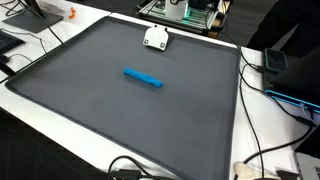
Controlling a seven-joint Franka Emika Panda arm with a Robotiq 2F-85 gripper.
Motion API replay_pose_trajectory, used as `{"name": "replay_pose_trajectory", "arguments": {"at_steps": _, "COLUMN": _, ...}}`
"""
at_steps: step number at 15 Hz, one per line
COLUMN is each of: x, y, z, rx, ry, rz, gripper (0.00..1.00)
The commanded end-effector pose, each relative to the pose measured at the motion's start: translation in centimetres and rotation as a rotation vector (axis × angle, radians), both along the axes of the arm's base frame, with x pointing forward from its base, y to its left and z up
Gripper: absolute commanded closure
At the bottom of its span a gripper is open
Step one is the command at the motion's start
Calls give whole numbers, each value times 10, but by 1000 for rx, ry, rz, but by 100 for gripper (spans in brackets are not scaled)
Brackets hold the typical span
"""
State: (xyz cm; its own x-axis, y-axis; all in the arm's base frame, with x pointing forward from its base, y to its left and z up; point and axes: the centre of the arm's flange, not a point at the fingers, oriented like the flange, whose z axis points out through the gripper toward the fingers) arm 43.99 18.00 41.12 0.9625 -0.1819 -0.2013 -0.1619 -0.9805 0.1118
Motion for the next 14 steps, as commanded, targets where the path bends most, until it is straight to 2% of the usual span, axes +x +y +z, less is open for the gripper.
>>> {"name": "replay_pose_trajectory", "arguments": {"at_steps": 1, "x": 0, "y": 0, "z": 0, "rx": 0, "ry": 0, "rz": 0, "gripper": 0}}
{"name": "replay_pose_trajectory", "arguments": {"at_steps": 4, "x": -1, "y": -17, "z": -13, "rx": 34, "ry": 18, "rz": -58, "gripper": 0}}
{"name": "replay_pose_trajectory", "arguments": {"at_steps": 9, "x": -12, "y": -67, "z": -57, "rx": 158, "ry": 94, "rz": -303, "gripper": 0}}
{"name": "replay_pose_trajectory", "arguments": {"at_steps": 14, "x": -24, "y": -110, "z": -97, "rx": 231, "ry": 36, "rz": -553, "gripper": 0}}
